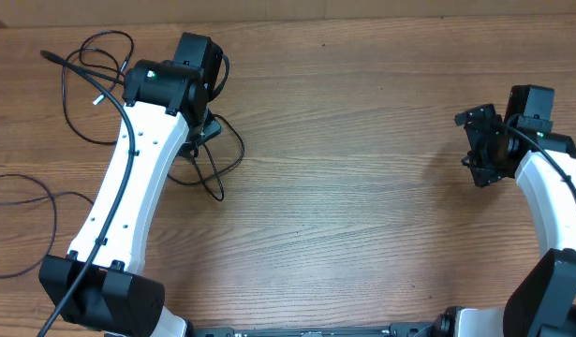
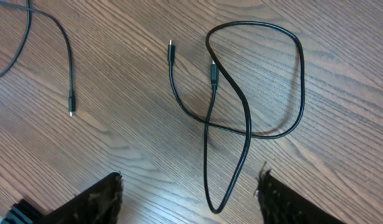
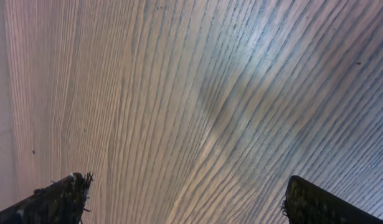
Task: Untangle cables
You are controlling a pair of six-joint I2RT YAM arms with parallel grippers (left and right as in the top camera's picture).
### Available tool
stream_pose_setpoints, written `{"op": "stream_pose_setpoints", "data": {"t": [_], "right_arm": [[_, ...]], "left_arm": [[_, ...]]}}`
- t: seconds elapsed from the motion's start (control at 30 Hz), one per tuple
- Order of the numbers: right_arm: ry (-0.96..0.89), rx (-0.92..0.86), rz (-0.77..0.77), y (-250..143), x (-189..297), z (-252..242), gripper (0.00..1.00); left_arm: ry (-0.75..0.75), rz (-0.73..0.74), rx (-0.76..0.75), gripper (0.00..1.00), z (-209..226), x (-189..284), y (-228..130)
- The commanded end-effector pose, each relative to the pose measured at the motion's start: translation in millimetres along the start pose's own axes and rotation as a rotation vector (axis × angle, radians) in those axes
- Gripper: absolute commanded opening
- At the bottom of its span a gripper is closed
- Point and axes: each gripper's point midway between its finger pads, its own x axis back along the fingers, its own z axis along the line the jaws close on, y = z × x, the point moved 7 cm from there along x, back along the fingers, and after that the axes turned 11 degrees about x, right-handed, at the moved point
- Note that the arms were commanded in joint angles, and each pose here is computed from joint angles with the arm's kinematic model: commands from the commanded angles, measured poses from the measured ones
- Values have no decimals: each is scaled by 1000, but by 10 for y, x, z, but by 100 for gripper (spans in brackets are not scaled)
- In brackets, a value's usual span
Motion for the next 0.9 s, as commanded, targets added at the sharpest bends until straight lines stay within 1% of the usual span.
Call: {"op": "stream_pose_setpoints", "data": {"t": [0.0, 0.1, 0.17, 0.2, 0.33, 0.37, 0.47, 0.57, 0.6, 0.63, 0.67, 0.77, 0.87], "right_arm": [[6, 12, -25, 53, 40, 39, 100], [6, 12, -25, 53, 40, 39, 100], [6, 12, -25, 53, 40, 39, 100], [6, 12, -25, 53, 40, 39, 100], [6, 12, -25, 53, 40, 39, 100], [6, 12, -25, 53, 40, 39, 100], [6, 12, -25, 53, 40, 39, 100], [6, 12, -25, 53, 40, 39, 100], [6, 12, -25, 53, 40, 39, 100], [6, 12, -25, 53, 40, 38, 100], [6, 12, -25, 53, 40, 39, 100], [6, 12, -25, 53, 40, 39, 100], [6, 12, -25, 53, 40, 39, 100]], "left_arm": [[26, -25, -40, 74, 48, -1, 18], [-6, -50, -16, 77, 173, 182, 30], [-42, -90, 16, 78, 304, 368, 55], [-85, -141, 69, 80, 488, 590, 74], [-150, -220, 165, 81, 906, 954, 44], [-152, -250, 210, 82, 1101, 1029, 1], [-151, -287, 282, 83, 1405, 1039, -115], [-167, -307, 334, 88, 1668, 950, -275], [-178, -311, 339, 90, 1737, 921, -325], [-189, -315, 345, 96, 1807, 895, -374], [-196, -318, 348, 99, 1861, 874, -412], [-210, -324, 355, 99, 2018, 836, -512], [-218, -306, 351, 99, 2084, 833, -570]]}}
